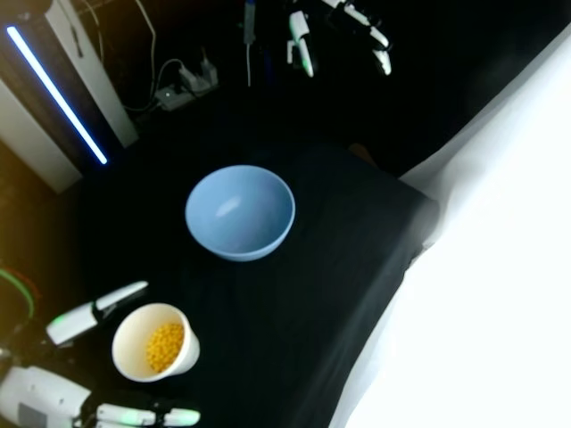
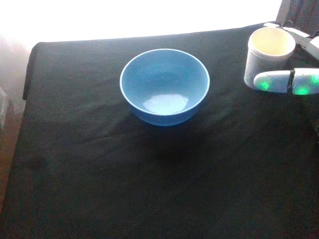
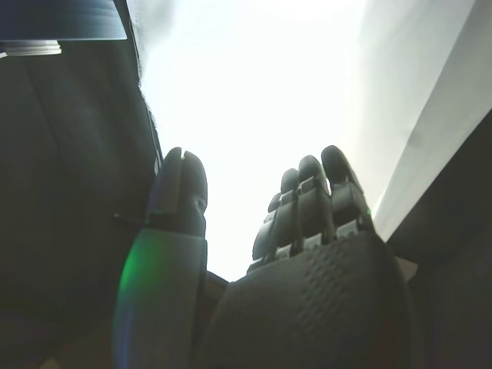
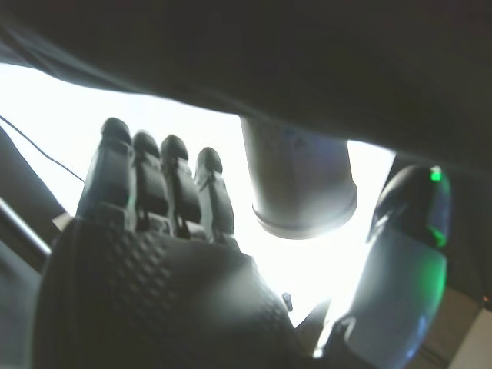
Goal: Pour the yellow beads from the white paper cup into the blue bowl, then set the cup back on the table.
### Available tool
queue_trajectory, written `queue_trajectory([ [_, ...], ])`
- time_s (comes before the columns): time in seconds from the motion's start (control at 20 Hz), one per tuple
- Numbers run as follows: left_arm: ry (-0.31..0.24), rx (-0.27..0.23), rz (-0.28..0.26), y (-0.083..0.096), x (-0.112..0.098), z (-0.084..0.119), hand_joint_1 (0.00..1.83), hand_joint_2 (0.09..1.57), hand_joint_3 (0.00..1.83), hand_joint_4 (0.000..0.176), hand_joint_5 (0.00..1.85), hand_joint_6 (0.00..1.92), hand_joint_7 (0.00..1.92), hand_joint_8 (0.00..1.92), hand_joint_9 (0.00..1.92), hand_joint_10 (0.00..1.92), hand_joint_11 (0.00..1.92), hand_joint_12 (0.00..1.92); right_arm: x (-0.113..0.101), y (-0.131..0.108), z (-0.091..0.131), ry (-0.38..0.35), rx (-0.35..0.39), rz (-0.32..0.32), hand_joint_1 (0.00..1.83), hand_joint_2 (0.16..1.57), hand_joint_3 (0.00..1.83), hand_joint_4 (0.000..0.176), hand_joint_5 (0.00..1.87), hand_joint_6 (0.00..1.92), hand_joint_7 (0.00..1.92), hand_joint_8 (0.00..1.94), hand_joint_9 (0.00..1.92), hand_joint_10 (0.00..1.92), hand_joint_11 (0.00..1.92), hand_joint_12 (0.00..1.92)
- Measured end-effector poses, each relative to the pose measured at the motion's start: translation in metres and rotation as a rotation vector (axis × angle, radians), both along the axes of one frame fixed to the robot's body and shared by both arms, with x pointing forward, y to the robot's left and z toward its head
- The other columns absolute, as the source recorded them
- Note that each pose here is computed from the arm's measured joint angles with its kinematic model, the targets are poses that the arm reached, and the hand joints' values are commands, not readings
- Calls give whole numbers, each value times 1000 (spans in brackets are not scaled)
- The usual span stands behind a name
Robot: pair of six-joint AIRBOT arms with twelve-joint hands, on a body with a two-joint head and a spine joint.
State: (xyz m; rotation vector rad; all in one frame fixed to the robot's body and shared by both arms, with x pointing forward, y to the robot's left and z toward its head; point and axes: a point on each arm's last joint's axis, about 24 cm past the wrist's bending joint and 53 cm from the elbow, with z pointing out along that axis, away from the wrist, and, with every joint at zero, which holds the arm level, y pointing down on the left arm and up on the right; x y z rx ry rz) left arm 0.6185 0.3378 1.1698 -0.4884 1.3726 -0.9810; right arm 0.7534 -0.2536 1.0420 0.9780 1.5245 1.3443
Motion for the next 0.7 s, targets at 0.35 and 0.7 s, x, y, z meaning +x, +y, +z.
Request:
queue_trajectory([
  [0.35, 4, -6, -6, -2, -1, -2, 1053, 1182, 39, 0, 11, 1, 205, 1, 202, 1, 0, 612, 6, 1, 2, -4, 6, -10, 728, 668, 6, 98, 184, 1, 69, 3, 0, 0, 0, 92],
  [0.7, 4, -15, -8, -3, -2, -4, 1058, 875, 703, 0, 28, 1, 199, 0, 221, 2, 0, 684, 8, 6, 0, 0, 13, -7, 736, 660, 0, 40, 349, 5, 58, 0, 0, 0, 50, 49],
])
